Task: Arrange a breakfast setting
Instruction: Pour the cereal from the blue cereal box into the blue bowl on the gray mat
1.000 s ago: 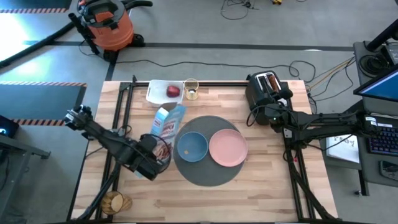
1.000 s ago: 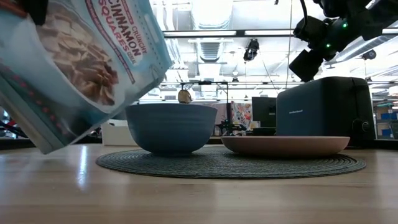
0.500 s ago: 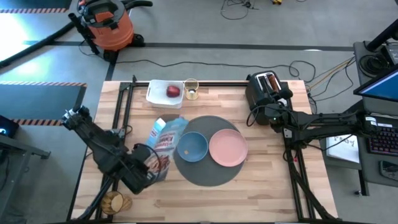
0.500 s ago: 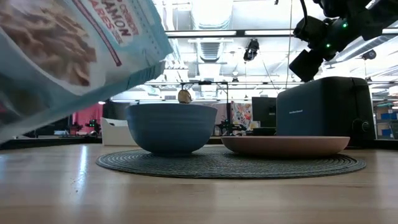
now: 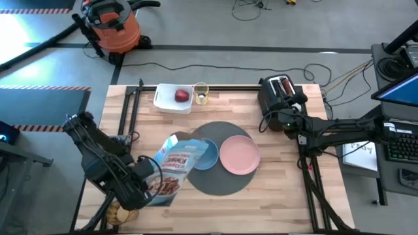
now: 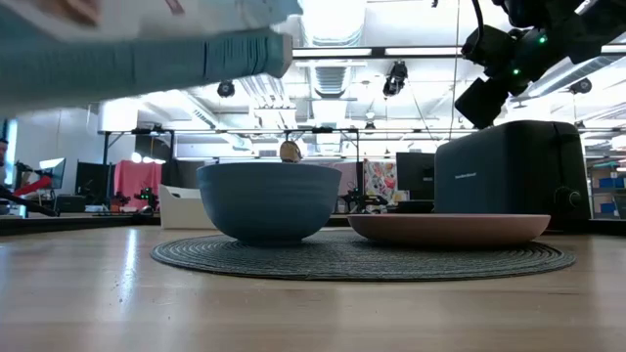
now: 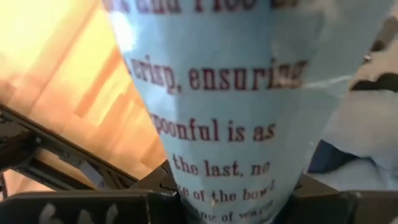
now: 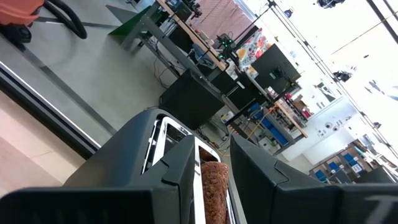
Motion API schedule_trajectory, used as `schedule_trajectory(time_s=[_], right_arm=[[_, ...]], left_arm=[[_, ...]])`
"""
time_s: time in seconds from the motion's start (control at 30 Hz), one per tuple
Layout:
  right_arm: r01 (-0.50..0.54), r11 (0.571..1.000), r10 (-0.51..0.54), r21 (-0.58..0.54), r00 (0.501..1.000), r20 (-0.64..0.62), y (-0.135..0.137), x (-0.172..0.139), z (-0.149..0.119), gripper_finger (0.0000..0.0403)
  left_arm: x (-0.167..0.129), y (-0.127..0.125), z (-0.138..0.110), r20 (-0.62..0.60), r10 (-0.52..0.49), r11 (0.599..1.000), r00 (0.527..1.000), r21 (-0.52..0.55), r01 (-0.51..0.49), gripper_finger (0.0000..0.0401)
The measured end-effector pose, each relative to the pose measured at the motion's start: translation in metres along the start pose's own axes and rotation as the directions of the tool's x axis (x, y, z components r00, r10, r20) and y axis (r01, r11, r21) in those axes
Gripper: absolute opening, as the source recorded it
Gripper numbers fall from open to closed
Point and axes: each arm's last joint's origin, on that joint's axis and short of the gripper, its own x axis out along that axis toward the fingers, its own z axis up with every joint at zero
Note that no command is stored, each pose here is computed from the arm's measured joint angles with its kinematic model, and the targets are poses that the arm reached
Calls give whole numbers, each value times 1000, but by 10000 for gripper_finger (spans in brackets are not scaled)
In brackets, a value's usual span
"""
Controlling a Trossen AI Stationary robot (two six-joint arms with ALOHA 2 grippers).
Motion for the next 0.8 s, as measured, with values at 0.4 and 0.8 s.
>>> schedule_trajectory(time_s=[0.4, 0.8], right_arm=[[0, 1000, 0, 0, 1000, 0, 0, 0, 0, 93], [0, 1000, 0, 0, 1000, 0, 0, 0, 0, 93]], left_arm=[[-13, 1, 17, -129, -90, 993, 988, -84, 80, 99], [-9, 8, 49, -286, -175, 984, 942, -90, 155, 99]])
